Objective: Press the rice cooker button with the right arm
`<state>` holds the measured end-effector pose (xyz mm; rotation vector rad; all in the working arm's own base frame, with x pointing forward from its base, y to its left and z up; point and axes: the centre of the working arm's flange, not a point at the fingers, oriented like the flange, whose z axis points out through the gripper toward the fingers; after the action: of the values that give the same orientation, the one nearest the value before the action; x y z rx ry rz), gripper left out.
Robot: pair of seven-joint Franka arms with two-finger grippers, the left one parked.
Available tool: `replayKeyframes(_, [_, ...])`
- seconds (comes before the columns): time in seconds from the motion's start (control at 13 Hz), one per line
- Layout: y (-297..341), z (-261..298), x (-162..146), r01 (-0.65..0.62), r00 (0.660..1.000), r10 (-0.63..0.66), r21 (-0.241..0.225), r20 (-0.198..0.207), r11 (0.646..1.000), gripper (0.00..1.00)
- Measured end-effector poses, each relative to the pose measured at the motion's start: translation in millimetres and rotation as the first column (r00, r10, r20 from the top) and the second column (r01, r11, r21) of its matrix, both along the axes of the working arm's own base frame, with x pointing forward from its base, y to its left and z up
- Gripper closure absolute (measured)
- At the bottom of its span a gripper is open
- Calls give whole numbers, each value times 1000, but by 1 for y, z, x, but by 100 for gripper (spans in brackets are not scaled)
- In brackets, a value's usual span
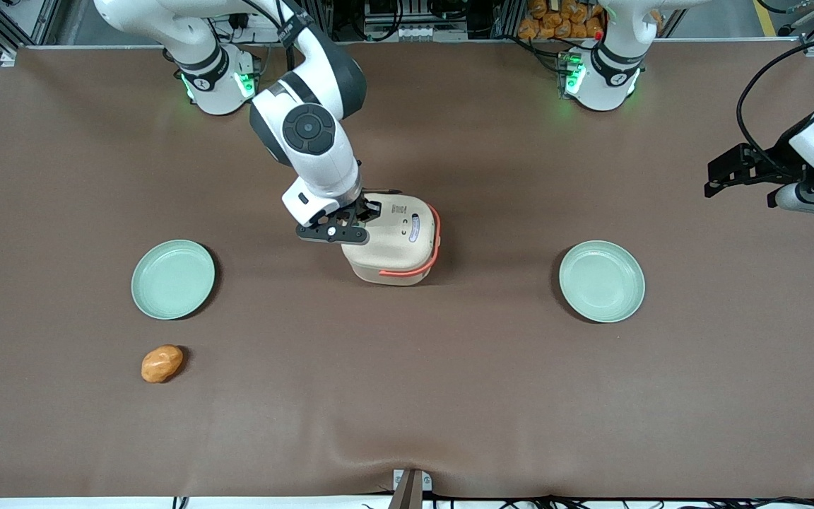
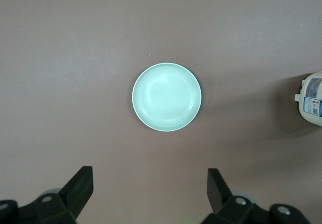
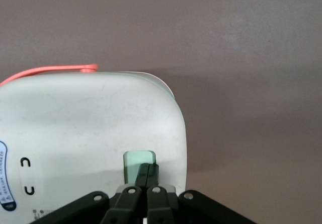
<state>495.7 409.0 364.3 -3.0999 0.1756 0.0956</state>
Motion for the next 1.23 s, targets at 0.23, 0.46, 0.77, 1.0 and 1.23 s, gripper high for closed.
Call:
replayKeyframes(0.23, [1, 0, -1, -3, 1000, 3, -4, 5, 1000, 99])
replayKeyframes(0.46, [-2, 11, 4, 8, 1000, -8, 9, 22, 1000, 99])
replayKeyframes(0.77, [-35, 103, 24, 53, 998, -53, 12, 29, 999, 77])
replayKeyframes(1.0, [-93, 175, 30, 4, 999, -4, 12, 46, 1000, 45])
replayKeyframes(1.23, [-194, 230, 37, -61, 997, 61, -8, 36, 998, 13])
